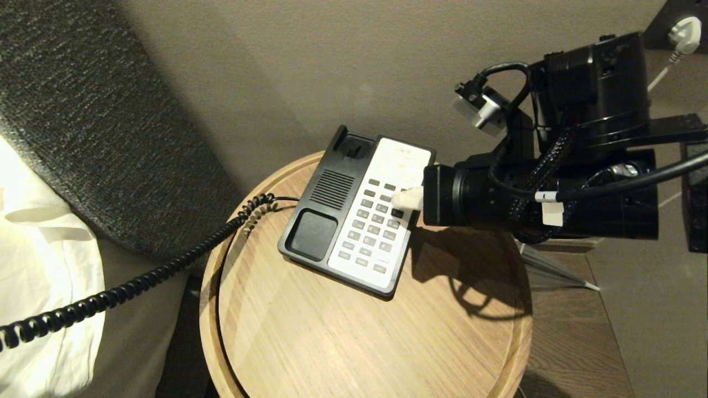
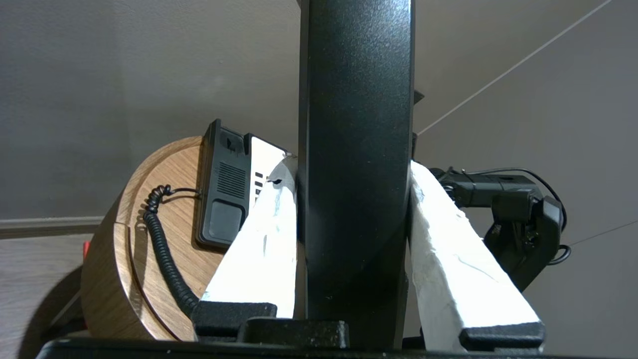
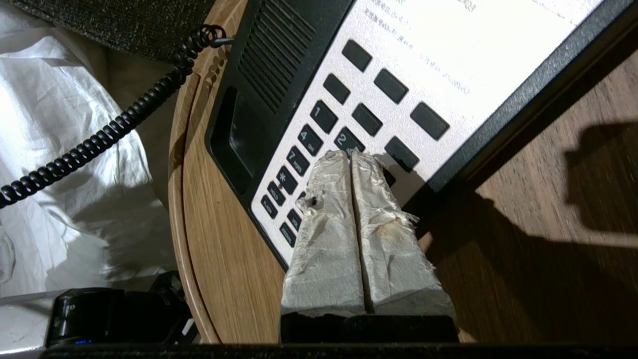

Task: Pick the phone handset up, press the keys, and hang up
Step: Dial the number

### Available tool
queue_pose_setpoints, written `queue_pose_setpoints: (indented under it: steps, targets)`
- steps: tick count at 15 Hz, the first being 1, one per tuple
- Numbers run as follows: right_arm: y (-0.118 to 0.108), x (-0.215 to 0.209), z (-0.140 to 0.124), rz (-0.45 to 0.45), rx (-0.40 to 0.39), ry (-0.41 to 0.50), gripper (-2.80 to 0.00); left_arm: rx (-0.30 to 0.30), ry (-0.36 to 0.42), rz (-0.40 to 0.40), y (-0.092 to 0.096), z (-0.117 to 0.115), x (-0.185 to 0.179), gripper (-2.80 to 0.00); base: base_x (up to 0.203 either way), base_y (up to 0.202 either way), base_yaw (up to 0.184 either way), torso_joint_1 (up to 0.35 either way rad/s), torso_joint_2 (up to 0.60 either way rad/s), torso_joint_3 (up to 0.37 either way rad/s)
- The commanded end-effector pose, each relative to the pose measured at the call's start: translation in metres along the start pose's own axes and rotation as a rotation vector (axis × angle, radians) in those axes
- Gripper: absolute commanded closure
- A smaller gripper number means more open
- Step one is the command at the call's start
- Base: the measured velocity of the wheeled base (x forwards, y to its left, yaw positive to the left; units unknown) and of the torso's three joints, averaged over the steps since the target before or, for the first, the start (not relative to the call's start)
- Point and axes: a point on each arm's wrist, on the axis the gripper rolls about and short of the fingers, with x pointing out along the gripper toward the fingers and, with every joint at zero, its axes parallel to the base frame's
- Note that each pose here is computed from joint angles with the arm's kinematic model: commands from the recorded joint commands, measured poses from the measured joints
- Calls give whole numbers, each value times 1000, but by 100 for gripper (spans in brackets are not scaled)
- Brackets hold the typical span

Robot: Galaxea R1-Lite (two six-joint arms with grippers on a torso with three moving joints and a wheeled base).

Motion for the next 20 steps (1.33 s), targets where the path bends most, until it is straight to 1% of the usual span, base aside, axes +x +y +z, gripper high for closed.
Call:
queue_pose_setpoints:
  steps: [1, 8, 20]
  targets:
    - [1, -6, 1, 4, 2, -6, 0, -1, -1, -2, 0, 1, 0, 0, 0, 0, 0, 0, 0, 0]
    - [-4, 3, -9, -12, 2, 29, 0, 0, 0, 1, 0, -1, -1, 0, 0, 0, 0, 0, 0, 0]
    - [-8, 16, -14, -29, 3, 56, 0, 0, 2, 0, 1, -2, -2, 0, 0, 0, 0, 0, 0, 0]
